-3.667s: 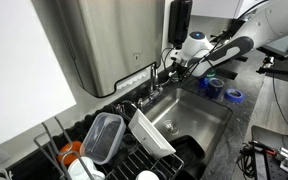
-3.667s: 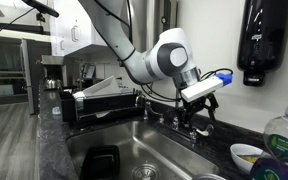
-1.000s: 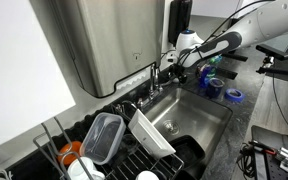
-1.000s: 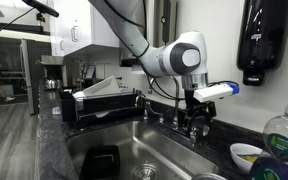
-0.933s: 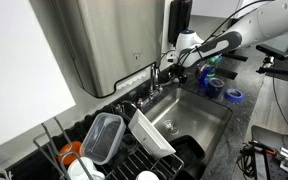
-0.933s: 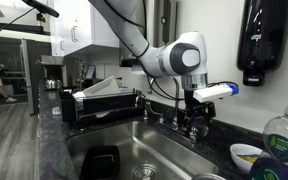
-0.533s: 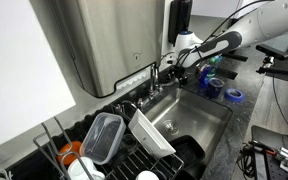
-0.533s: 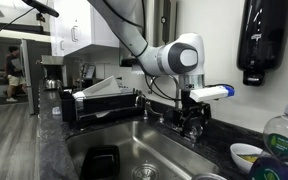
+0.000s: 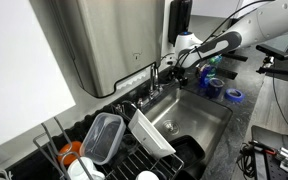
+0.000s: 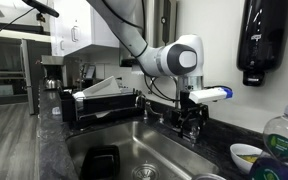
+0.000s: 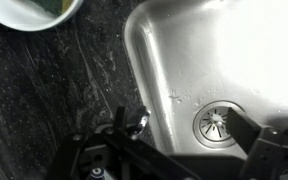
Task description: Turn the right tap handle to the left
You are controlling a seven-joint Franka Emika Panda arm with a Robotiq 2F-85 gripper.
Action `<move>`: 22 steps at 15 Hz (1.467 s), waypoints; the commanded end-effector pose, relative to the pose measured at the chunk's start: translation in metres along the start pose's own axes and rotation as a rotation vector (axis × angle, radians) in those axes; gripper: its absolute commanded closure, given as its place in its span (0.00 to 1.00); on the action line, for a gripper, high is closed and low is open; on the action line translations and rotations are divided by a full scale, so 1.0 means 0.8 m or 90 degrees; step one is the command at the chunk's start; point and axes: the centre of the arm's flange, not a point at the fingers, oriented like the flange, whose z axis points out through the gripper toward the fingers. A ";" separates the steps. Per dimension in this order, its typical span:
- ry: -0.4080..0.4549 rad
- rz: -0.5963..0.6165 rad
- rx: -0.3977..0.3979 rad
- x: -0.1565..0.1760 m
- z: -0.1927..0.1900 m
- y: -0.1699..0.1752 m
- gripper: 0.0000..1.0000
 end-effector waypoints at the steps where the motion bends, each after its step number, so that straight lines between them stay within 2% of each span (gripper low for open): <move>1: 0.025 -0.039 0.035 0.005 -0.005 -0.028 0.00; 14: 0.040 -0.084 0.051 0.014 -0.010 -0.038 0.00; 17: -0.001 0.005 0.016 0.004 -0.004 -0.024 0.00; 22: -0.015 0.135 0.006 -0.031 -0.016 -0.019 0.00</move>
